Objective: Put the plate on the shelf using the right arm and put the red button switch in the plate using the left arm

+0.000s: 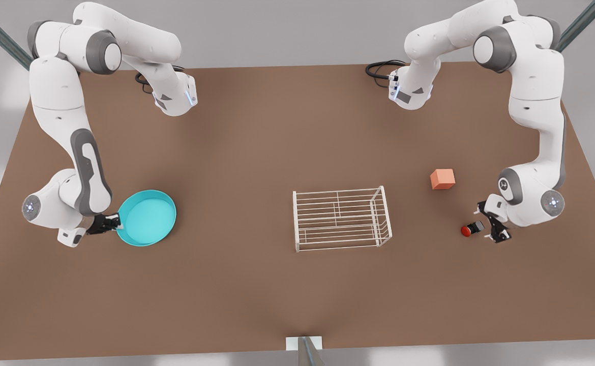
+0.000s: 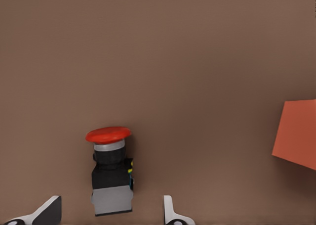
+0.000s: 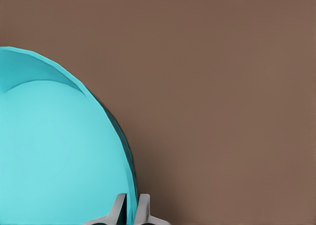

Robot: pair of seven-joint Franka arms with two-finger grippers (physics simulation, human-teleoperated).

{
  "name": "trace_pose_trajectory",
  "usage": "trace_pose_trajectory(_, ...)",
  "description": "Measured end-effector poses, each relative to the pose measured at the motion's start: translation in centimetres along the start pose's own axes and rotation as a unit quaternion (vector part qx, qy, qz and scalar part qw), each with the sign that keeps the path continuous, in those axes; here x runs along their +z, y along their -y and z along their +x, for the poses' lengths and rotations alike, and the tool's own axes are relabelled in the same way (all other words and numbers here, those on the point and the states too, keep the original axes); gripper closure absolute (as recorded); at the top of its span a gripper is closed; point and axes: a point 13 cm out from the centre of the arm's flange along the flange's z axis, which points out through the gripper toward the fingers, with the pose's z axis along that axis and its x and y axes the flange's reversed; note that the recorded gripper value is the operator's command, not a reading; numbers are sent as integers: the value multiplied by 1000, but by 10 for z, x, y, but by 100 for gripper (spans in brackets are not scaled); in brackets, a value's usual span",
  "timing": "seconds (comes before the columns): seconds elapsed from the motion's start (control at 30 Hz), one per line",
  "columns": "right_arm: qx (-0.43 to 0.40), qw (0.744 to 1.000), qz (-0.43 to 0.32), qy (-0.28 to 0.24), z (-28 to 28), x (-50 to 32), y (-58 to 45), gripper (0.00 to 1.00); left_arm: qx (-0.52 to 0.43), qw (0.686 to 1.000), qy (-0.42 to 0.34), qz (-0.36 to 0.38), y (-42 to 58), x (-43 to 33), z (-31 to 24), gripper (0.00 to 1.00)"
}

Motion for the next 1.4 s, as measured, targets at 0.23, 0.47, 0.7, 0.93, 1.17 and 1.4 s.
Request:
trace_pose_trajectory(0.23, -11, 1000, -8, 17, -12, -48, -17, 94, 7, 1000, 4, -4, 6, 13, -2, 0)
trace_pose_trajectory(0.47, -29, 999, -27, 17, -37, -92, -69, 94, 13, 1000, 11, -17, -3, 15, -11, 0)
trace_pose_trajectory(0.7, -48, 998, -39, 12, -67, -132, -139, 93, 19, 999, 10, -31, -12, 9, -11, 7)
trace_pose_trajectory(0.93, -46, 998, -47, 4, -80, -170, -199, 93, 17, 999, 8, -35, -16, 10, 1, 0)
trace_pose_trajectory(1.17, -49, 998, -42, -11, -129, -163, -288, 93, 17, 1000, 6, -26, -9, 16, 8, 7)
trace_pose_trajectory(1.4, -29, 999, -33, -10, -169, -160, -393, 93, 20, 1000, 6, -11, 2, 17, 8, 12)
